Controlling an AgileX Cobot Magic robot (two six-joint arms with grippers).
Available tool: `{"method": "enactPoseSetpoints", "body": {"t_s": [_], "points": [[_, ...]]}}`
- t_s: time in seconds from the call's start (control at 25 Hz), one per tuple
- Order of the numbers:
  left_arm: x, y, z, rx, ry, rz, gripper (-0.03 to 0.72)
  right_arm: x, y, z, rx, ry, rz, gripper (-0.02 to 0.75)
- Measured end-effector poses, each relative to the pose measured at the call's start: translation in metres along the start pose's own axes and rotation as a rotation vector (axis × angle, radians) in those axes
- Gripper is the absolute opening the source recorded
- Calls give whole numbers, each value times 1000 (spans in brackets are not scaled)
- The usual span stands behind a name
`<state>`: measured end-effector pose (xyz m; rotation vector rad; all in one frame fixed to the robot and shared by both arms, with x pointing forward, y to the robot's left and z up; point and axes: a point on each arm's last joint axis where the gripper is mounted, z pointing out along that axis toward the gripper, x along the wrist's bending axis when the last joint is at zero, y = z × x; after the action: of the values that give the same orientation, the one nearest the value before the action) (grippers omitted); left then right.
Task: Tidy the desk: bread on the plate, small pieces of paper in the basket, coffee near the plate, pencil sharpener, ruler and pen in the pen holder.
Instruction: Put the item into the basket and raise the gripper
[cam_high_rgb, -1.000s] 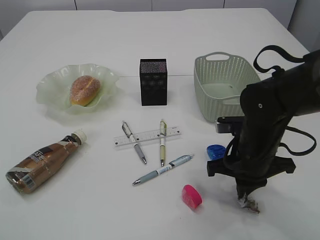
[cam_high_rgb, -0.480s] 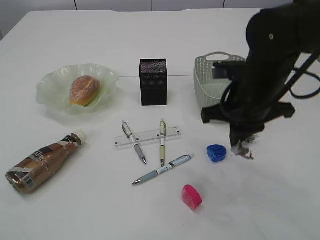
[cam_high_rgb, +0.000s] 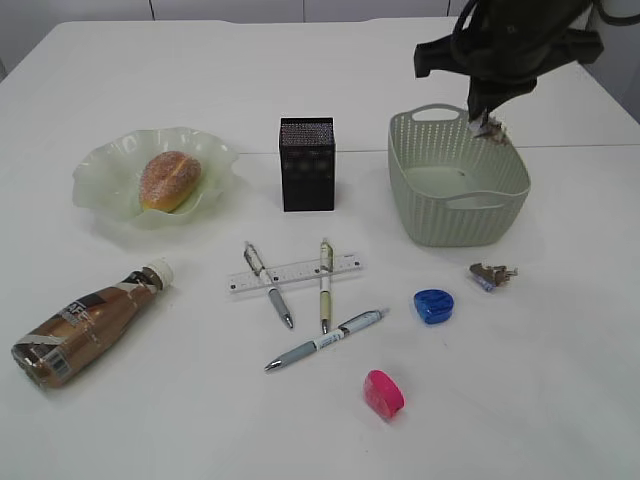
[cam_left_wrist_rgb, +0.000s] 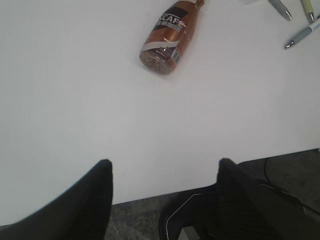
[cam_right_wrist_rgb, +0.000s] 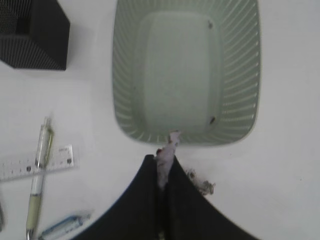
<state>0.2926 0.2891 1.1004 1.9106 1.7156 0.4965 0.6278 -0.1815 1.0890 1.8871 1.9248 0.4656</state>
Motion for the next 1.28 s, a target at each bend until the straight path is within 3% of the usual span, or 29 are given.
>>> {"method": "enactPoseSetpoints", "body": {"t_s": [0.24, 0.44, 0.6, 0.88, 1.0, 1.2, 1.28], "points": [[0, 0, 0, 0, 0, 0, 469, -3, 29, 29, -52, -19, 8, 13], [0, 0, 0, 0, 0, 0, 469, 3, 39, 77, -43, -29, -6, 13], [0, 0, 0, 0, 0, -16, 469, -7, 44, 108, -24, -49, 17, 13], [0, 0, 0, 0, 0, -47, 469, -24, 49, 119, -46, -56, 50, 18], [0, 0, 0, 0, 0, -55, 469, -23, 49, 120, -48, -55, 50, 130], [0, 0, 0, 0, 0, -60, 469, -22, 45, 132, -26, -59, 46, 486], [0, 0, 0, 0, 0, -62, 468, -22, 44, 135, -17, -62, 43, 533]]}}
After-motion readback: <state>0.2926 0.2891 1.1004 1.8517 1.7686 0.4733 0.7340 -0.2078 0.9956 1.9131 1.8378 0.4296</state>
